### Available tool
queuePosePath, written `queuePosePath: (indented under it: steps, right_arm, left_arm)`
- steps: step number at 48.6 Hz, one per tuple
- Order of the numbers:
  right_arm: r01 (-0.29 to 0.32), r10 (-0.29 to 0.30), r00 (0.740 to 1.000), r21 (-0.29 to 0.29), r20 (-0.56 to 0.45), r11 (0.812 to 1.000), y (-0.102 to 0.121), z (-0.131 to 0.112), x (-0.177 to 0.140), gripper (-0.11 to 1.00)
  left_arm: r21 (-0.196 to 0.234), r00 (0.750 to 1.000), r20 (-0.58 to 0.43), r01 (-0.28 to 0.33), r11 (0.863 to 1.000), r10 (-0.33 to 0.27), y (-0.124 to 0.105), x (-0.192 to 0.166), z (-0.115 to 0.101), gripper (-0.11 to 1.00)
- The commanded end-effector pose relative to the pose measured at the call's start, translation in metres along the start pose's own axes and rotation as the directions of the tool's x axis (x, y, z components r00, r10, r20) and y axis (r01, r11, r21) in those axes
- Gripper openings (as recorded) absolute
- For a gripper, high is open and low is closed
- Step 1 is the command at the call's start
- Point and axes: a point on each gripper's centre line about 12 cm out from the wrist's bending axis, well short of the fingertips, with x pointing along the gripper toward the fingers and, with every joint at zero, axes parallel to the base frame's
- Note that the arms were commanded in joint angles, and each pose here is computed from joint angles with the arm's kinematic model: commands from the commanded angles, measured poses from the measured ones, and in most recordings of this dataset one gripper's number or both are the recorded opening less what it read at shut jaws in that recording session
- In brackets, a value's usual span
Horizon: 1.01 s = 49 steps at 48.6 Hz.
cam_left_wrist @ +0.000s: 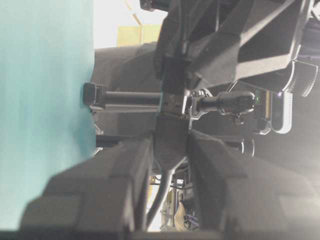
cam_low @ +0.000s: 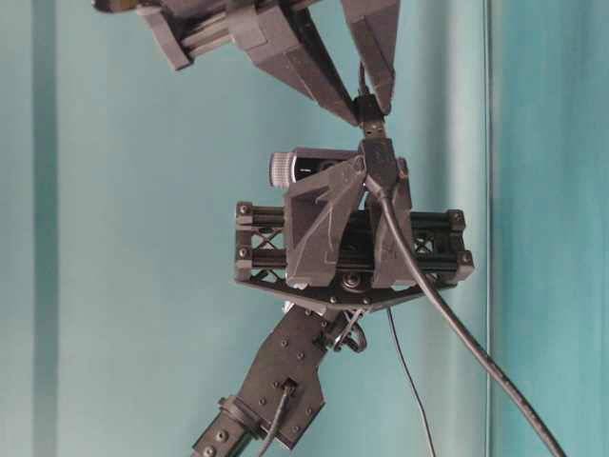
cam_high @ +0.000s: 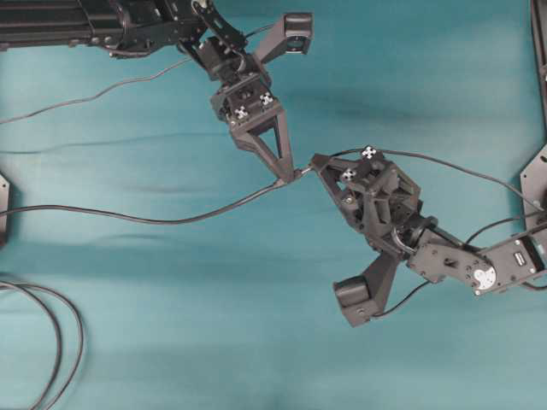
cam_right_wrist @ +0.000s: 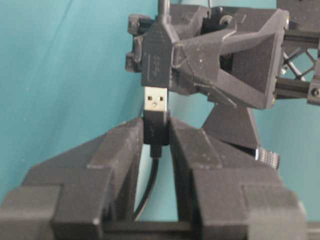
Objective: Insert the USB using both arms.
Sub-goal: 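Push the right gripper's plug into the left gripper's socket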
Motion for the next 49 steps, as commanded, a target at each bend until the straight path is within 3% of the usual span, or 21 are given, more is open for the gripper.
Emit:
queuePosePath:
  steps: [1, 49]
  right_arm:
    - [0.02, -0.021, 1.0, 0.026, 0.021, 0.999, -0.011, 0.006, -0.003, 0.2]
    - [0.003, -0.005, 0.998, 0.029, 0.06, 1.0, -0.011, 0.015, -0.002, 0.2]
  left_arm:
    - [0.029, 1.0, 0.027, 0.004, 1.0, -0.004, -0.014, -0.003, 0.008, 0.23]
    - [0.049, 0.998, 0.065, -0.012, 0.999, 0.009, -0.013, -0.012, 0.026, 0.22]
